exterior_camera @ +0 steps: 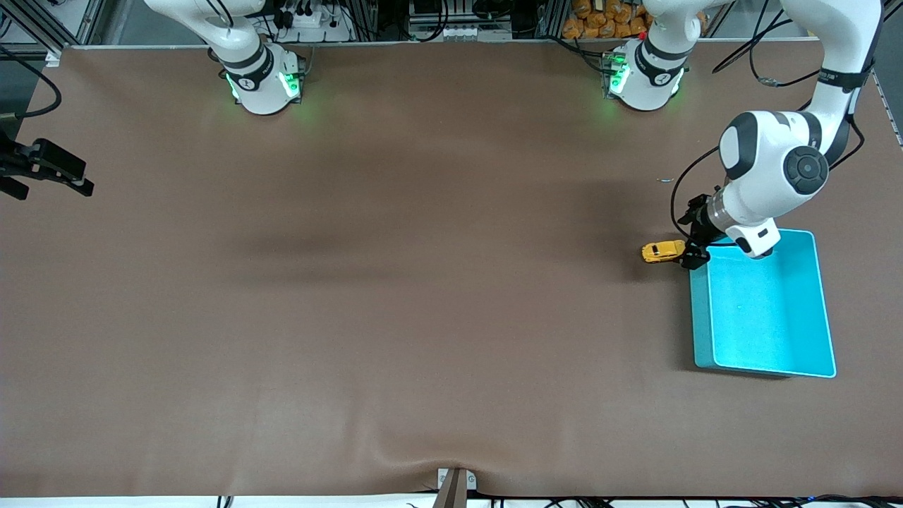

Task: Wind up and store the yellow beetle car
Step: 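Lower the left gripper onto the yellow car beside the box, then close the left gripper on the yellow car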

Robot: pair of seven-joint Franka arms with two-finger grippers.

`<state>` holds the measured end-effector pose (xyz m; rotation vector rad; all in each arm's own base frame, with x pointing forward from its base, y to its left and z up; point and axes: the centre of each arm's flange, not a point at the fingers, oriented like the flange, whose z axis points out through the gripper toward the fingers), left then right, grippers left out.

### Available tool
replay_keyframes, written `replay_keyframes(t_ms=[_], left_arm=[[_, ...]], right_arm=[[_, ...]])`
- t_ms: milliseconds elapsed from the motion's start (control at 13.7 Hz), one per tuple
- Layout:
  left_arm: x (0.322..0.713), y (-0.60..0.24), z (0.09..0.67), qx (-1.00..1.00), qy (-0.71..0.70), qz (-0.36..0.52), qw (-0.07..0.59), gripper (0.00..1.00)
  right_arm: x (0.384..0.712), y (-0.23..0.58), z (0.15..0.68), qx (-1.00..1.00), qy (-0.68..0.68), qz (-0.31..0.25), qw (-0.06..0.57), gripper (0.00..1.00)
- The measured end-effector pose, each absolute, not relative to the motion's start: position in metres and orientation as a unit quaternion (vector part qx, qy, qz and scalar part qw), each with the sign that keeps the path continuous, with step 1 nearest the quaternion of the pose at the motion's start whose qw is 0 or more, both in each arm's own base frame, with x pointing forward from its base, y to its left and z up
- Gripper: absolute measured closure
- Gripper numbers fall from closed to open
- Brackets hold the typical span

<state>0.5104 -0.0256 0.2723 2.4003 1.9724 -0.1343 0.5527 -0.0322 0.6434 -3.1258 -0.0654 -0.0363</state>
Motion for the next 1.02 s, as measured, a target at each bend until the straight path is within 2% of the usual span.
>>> replay_keyframes(t_ms=[1023], left_arm=[[0.485,-0.028,0.194,0.748,0.661,-0.03,0.041,0.0]], right_arm=[[0.55,-0.036,0.647,-1.0,-0.017,-0.008,0.007,0.0]])
